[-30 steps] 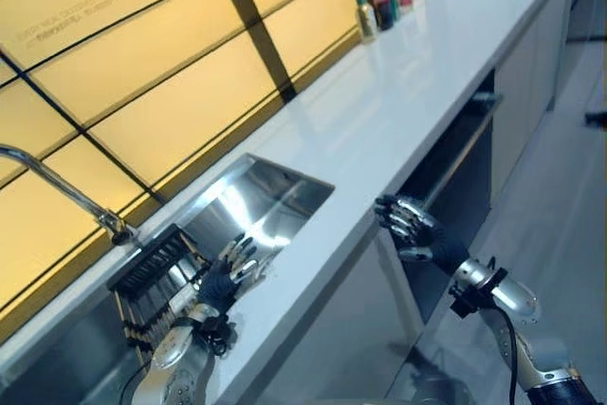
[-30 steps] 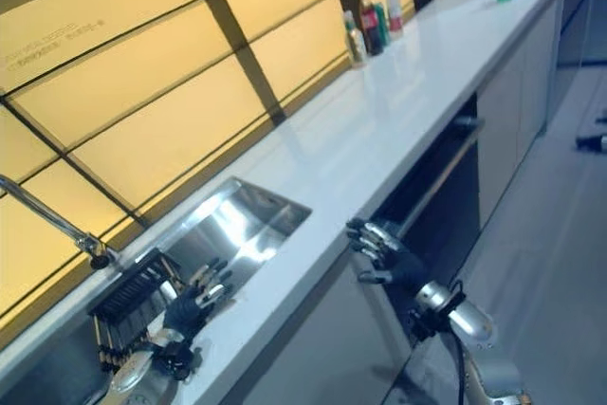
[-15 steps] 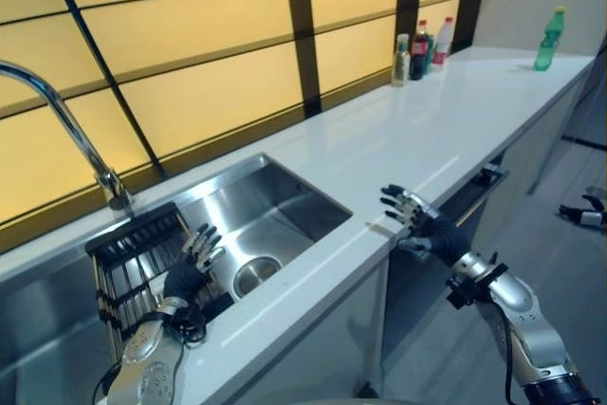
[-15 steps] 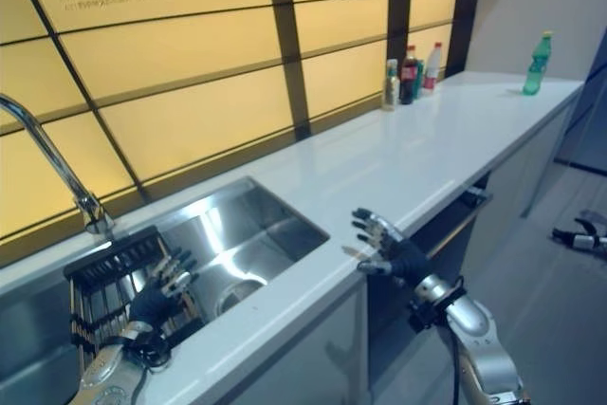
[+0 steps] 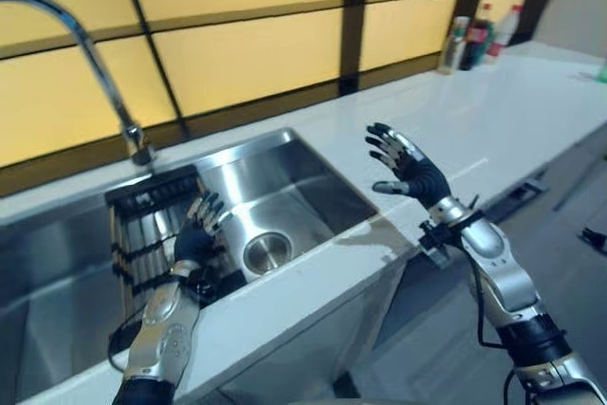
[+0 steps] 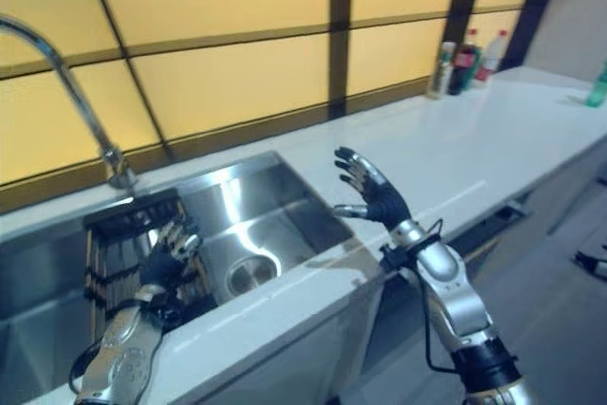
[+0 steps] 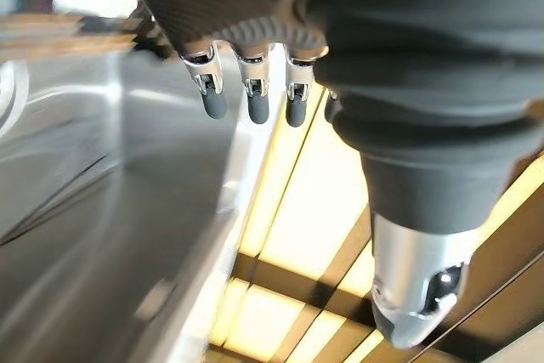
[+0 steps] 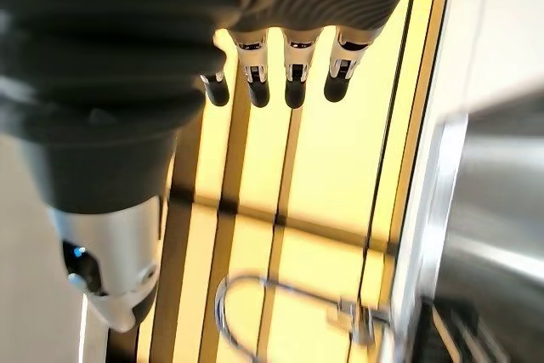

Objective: Pick up plates and place into dishwasher.

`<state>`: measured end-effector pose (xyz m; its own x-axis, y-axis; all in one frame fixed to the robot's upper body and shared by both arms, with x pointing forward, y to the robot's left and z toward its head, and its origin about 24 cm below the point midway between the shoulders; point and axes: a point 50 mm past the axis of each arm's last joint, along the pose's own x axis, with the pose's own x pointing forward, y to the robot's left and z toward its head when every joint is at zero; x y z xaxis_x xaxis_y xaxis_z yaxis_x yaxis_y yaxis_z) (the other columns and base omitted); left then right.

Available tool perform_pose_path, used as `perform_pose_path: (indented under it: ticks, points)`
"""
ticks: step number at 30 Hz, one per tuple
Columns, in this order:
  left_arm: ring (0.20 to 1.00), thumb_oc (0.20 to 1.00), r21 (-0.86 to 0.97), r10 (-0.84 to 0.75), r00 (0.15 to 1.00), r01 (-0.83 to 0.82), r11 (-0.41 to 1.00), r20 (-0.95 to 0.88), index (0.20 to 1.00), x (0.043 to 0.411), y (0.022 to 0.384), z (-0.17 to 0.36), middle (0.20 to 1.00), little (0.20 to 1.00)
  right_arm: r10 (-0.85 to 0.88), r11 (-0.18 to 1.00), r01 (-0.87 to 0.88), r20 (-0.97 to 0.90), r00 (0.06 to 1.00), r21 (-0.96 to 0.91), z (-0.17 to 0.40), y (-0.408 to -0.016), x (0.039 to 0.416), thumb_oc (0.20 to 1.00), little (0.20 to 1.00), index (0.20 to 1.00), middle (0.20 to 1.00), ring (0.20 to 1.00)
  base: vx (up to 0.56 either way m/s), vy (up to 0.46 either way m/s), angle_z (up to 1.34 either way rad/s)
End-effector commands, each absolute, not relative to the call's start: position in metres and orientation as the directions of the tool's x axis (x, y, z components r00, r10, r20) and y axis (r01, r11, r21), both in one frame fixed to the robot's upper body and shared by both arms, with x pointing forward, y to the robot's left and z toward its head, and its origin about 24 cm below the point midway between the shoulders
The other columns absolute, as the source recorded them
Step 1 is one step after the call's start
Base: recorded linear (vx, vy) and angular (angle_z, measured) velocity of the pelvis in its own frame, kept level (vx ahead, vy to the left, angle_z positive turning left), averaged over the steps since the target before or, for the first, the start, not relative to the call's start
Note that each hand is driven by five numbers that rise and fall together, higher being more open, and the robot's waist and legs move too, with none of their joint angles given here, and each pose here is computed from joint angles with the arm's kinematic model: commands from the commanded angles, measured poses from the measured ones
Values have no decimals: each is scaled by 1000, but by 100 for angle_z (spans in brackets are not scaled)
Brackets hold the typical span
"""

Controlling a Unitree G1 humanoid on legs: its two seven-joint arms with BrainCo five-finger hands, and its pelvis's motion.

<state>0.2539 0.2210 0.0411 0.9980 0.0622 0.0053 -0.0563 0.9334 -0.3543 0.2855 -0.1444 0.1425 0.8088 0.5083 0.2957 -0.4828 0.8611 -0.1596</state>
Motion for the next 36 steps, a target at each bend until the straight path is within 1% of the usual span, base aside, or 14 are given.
perform_pose_path:
  ticks: [1,7,13,19,22,29,36]
  points:
    - [1000,1000,-286,54,988,-10,958,147,1000,260,223,71,1000,1000,515,856,-480,397,759,-192,168,-124,295,1000,1000,1000,1000,1000,-50,-23,55]
    - [1000,1000,-289,48,986,0,957,159,1000,262,220,77,1000,1000,515,856,-485,352,781,-177,161,-99,306,1000,1000,1000,1000,1000,-14,-47,58]
    - [1000,1000,-276,24,992,11,961,125,1000,260,221,73,1000,1000,479,876,-476,279,832,-83,143,-84,313,1000,1000,1000,1000,1000,16,-52,45]
    - [1000,1000,-260,13,997,7,966,75,1000,256,222,64,1000,1000,410,901,-428,192,892,65,112,-80,310,1000,1000,1000,1000,1000,25,-63,37]
    - [1000,1000,-249,6,998,9,968,59,1000,255,221,60,1000,1000,389,902,-411,171,905,127,99,-79,305,1000,1000,1000,1000,1000,-43,-18,14]
    - [1000,1000,-249,-2,999,15,968,53,1000,258,217,61,1000,1000,391,903,-407,130,911,134,84,-78,300,1000,1000,1000,1000,1000,-58,-10,3]
    - [1000,1000,-250,-11,998,27,968,64,1000,262,210,65,1000,1000,381,905,-398,129,916,149,82,-78,300,1000,1000,1000,1000,1000,-38,-13,0]
